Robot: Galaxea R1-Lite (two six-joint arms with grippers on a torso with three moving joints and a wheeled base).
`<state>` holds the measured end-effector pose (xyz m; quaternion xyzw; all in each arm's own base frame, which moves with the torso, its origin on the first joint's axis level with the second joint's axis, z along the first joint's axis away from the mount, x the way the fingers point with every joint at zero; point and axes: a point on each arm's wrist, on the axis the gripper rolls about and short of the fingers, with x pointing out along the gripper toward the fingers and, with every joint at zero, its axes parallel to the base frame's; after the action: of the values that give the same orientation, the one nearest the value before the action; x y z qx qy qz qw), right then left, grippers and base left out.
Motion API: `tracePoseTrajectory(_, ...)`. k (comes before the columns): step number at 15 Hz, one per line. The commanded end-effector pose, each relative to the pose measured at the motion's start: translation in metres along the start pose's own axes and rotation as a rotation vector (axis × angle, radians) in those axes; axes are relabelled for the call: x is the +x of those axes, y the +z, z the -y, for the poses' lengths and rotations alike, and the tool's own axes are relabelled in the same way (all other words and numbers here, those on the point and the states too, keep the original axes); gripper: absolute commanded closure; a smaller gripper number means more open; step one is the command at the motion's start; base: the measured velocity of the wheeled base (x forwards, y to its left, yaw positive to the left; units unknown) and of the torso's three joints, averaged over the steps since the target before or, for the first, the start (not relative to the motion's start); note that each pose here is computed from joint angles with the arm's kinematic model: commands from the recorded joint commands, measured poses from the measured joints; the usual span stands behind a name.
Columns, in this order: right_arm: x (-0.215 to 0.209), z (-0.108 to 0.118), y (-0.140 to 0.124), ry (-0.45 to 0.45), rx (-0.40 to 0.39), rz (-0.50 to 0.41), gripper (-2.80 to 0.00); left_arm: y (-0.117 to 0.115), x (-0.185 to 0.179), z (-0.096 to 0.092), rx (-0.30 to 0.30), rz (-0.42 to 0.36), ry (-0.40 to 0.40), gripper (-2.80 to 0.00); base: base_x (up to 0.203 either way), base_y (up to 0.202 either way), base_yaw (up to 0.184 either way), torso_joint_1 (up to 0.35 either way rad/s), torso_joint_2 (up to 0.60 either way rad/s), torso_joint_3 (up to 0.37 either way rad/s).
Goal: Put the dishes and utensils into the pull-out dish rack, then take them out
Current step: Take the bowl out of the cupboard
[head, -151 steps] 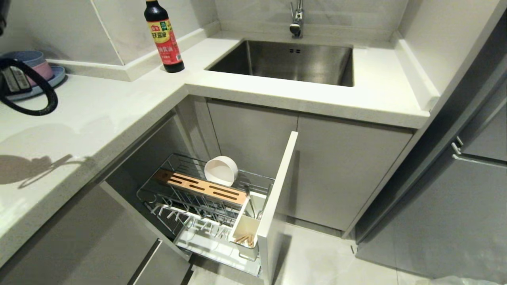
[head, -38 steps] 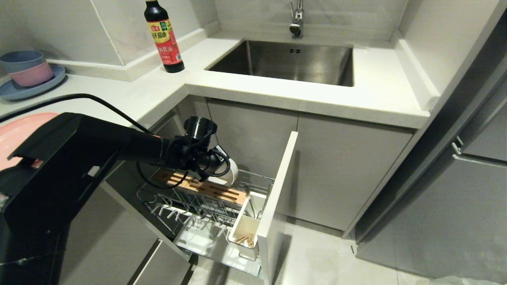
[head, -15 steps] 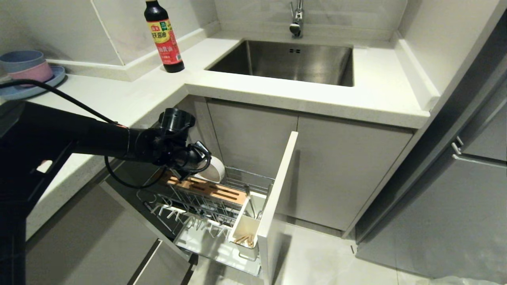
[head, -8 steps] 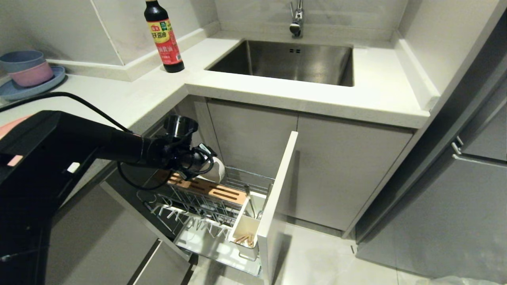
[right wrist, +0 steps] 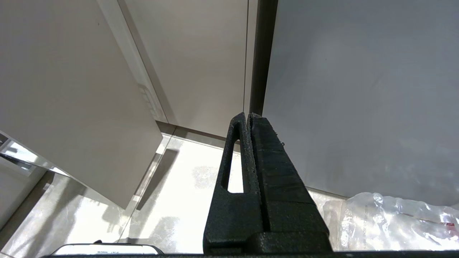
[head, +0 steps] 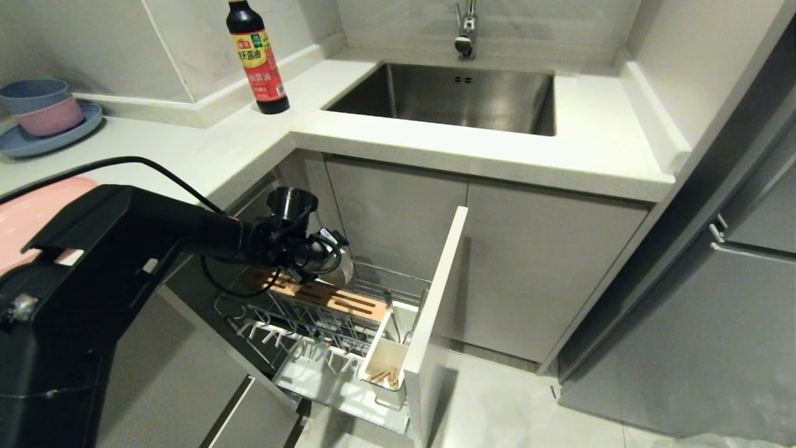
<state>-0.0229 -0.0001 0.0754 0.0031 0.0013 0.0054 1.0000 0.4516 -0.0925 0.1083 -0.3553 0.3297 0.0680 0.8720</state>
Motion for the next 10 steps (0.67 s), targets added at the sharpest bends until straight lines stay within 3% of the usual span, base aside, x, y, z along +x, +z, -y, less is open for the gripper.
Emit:
tracePoseTrajectory(1, 0.0001, 0.0000, -0.0003, 0.001, 0.000, -0.001, 0.00, 0.0010, 0.0052, -0.0004, -0.006, 0.004, 0.000, -2.80, 0.000, 0.000, 0.000, 0.000, 0.00, 0.000)
tracePoseTrajectory(8, 0.0000, 0.0000, -0.0001, 0.001, 0.000, 0.000, 0.00, 0.0052, 0.0107, 0.0010, 0.012, 0.017, -0.009, -2.80, 0.000, 0.000, 0.000, 0.000, 0.00, 0.000)
tracePoseTrajectory(9, -0.0001, 0.0000, 0.0002, 0.000, 0.000, 0.002, 0.00, 0.0045, 0.0122, 0.0003, 0.020, 0.015, -0.007, 0.00, 0.000, 0.000, 0.000, 0.000, 0.00, 0.000)
tracePoseTrajectory(10, -0.0001, 0.0000, 0.0001, 0.001, 0.000, 0.002, 0.00, 0.0044, 0.0123, 0.0002, 0.022, 0.015, -0.007, 0.00, 0.000, 0.000, 0.000, 0.000, 0.00, 0.000)
